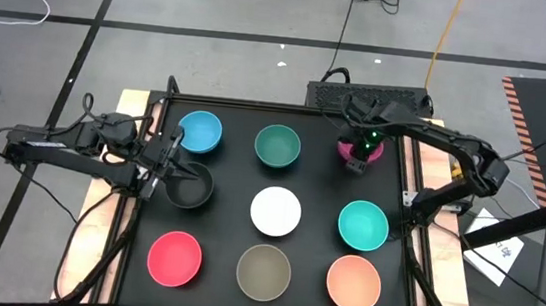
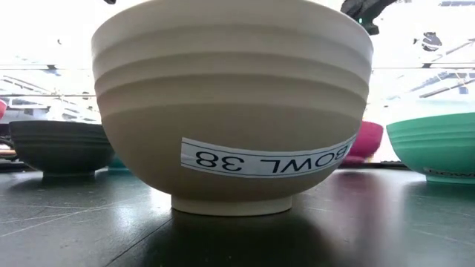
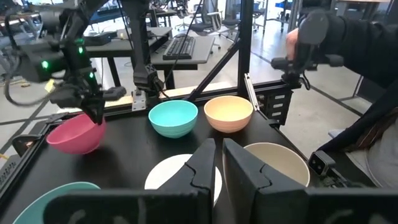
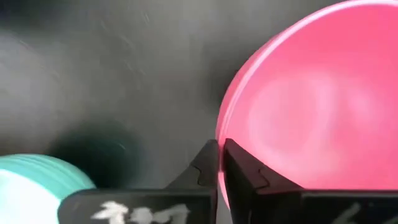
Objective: Nest bowls inside each other
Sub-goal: Stack the pink bowl on top of the white bowl
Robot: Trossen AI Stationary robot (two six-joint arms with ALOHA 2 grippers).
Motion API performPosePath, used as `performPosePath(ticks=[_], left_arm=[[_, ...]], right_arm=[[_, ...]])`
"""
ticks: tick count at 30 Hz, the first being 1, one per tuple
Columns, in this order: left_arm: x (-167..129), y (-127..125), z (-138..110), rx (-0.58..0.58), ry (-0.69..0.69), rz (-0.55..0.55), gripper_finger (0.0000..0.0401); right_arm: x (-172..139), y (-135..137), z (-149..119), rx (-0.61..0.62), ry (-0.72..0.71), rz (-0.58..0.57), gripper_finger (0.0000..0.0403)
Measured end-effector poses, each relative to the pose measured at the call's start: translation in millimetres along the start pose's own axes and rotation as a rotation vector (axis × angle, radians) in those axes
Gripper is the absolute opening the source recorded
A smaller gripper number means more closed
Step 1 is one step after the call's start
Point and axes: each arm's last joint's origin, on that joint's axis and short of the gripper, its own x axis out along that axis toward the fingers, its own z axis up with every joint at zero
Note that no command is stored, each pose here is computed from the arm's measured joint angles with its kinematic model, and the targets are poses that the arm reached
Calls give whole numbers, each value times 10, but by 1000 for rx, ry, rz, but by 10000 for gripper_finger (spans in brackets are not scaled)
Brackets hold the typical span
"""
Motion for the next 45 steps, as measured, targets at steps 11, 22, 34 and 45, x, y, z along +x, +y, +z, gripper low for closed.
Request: performPosePath(ticks=[11, 22, 34, 45], left_arm=[[0, 0, 0, 0, 0, 0, 35], [1, 0, 1, 4, 0, 0, 35], [0, 1, 2, 4, -1, 3, 35], [1, 1, 2, 4, -2, 4, 35]], right_arm=[[-506, 439, 185, -99, -134, -17, 1], [-673, 991, 199, -199, -157, 25, 0], [-788, 1565, 161, -300, -249, 109, 0], [-728, 2004, 323, -389, -217, 163, 0]])
